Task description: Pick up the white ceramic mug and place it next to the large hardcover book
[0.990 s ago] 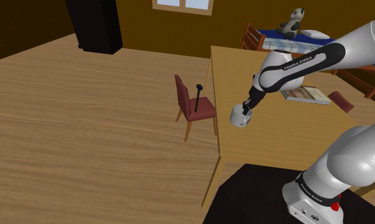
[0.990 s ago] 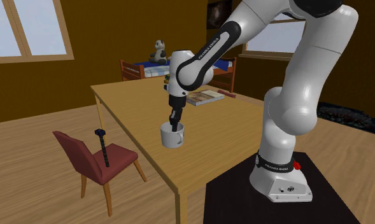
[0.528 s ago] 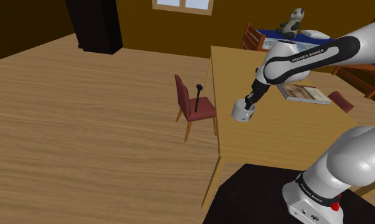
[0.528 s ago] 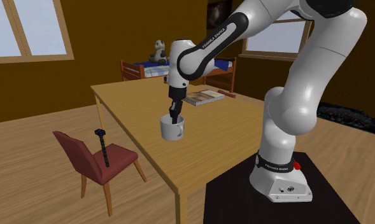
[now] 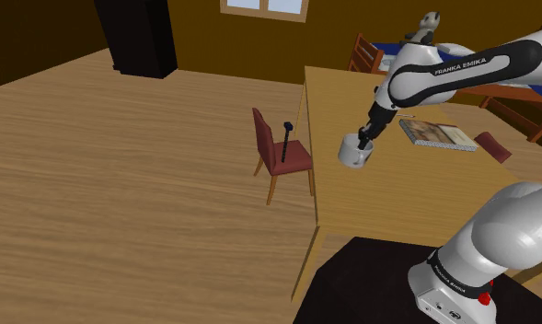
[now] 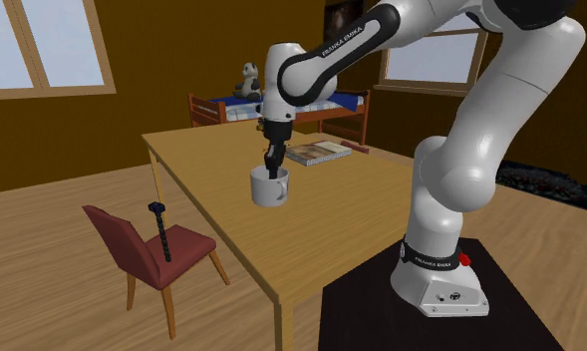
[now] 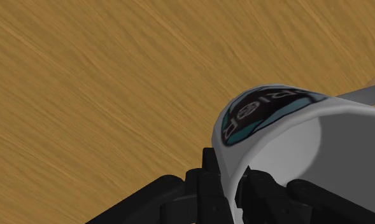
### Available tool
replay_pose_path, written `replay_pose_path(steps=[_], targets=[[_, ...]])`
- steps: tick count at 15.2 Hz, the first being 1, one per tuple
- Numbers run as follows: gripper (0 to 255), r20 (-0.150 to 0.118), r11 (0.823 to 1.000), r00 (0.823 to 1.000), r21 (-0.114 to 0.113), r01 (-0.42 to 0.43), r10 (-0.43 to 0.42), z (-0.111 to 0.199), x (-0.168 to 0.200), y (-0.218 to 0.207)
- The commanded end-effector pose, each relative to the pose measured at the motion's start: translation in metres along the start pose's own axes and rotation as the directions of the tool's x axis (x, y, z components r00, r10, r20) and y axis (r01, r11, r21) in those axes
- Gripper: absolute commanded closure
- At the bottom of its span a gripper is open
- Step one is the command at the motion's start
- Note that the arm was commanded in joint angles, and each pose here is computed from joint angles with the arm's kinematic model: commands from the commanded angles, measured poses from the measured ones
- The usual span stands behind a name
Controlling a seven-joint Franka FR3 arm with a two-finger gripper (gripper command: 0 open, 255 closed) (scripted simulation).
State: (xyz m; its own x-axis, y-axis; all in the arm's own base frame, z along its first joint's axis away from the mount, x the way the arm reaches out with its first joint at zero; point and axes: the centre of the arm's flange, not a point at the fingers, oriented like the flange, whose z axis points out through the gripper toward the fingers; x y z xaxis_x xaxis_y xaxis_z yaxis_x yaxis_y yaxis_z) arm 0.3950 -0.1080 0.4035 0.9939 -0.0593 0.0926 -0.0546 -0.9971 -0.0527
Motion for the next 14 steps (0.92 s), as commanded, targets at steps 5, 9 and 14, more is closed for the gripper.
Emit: replay_pose_path(steps=[5,9,14], targets=[[255,0.0,1.0,1.0,0.0,0.0,0.0,-0.032,0.003,-0.003],[255,0.0,1.0,1.0,0.0,0.0,0.0,-0.046,0.005,0.01],[255,0.0,1.0,1.0,0.0,0.0,0.0,-0.05,0.007,0.076]])
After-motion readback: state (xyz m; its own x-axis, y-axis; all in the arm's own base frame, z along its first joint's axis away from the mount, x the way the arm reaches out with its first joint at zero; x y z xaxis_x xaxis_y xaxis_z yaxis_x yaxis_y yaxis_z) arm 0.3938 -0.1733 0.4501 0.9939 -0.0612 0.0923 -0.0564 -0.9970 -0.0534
